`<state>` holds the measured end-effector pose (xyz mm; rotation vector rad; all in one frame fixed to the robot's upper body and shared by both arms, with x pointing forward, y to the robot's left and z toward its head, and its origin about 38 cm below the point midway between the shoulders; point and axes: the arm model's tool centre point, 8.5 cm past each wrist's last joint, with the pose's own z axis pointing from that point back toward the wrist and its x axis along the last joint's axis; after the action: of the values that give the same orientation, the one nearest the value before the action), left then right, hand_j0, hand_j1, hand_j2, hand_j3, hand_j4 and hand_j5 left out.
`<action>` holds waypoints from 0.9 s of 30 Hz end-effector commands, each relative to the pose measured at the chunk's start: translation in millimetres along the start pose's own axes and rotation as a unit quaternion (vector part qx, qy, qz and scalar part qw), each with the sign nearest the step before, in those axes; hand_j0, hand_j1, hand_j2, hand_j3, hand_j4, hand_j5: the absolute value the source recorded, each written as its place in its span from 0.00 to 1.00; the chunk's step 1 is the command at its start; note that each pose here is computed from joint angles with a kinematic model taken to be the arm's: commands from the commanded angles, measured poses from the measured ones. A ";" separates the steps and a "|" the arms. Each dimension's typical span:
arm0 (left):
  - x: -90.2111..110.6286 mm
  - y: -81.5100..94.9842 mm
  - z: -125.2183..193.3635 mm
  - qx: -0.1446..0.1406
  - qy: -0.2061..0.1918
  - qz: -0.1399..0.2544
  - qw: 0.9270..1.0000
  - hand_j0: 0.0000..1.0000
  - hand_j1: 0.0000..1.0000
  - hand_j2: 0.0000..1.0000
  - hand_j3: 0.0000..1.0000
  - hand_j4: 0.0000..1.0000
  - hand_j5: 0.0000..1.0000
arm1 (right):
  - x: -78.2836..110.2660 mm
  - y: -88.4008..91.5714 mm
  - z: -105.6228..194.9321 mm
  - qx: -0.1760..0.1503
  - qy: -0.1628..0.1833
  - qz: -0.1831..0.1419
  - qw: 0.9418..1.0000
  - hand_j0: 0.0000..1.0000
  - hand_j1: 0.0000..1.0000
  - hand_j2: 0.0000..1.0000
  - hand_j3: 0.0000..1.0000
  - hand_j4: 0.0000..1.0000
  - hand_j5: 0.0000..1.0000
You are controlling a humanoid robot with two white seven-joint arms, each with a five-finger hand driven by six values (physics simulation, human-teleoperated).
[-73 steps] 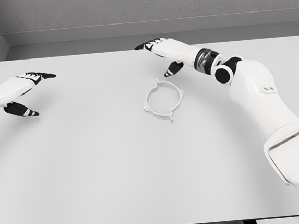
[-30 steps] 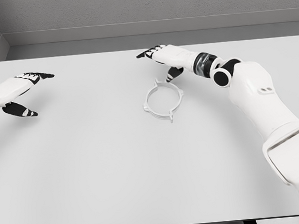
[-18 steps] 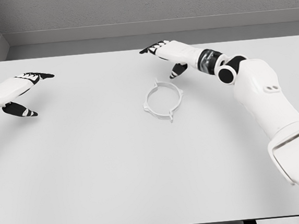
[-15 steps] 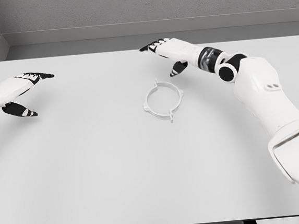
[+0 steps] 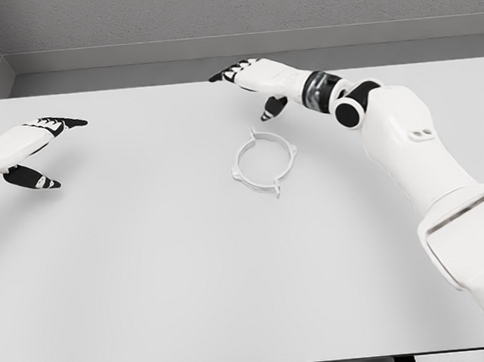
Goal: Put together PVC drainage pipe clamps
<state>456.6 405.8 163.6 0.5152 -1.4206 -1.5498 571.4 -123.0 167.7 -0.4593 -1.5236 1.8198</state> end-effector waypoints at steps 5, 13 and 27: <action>0.4 1.0 0.0 0.003 -0.001 0.003 1.000 1.00 1.00 1.00 1.00 1.00 1.00 | 0.3 3.0 -4.4 0.006 0.022 0.006 1.000 1.00 1.00 1.00 1.00 1.00 1.00; 0.4 1.0 0.0 0.003 -0.001 0.003 1.000 1.00 1.00 1.00 1.00 1.00 1.00 | 3.7 11.2 -7.6 0.020 0.026 0.024 0.999 1.00 1.00 1.00 1.00 1.00 1.00; 0.3 -0.3 -0.3 0.002 -0.001 0.004 1.000 1.00 1.00 1.00 1.00 1.00 1.00 | 9.9 20.3 -15.7 0.026 0.045 0.041 0.998 1.00 1.00 1.00 1.00 1.00 1.00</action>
<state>456.7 404.9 163.3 0.5130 -1.4231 -1.5484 570.1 -108.2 146.7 -0.5813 -1.4079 1.8694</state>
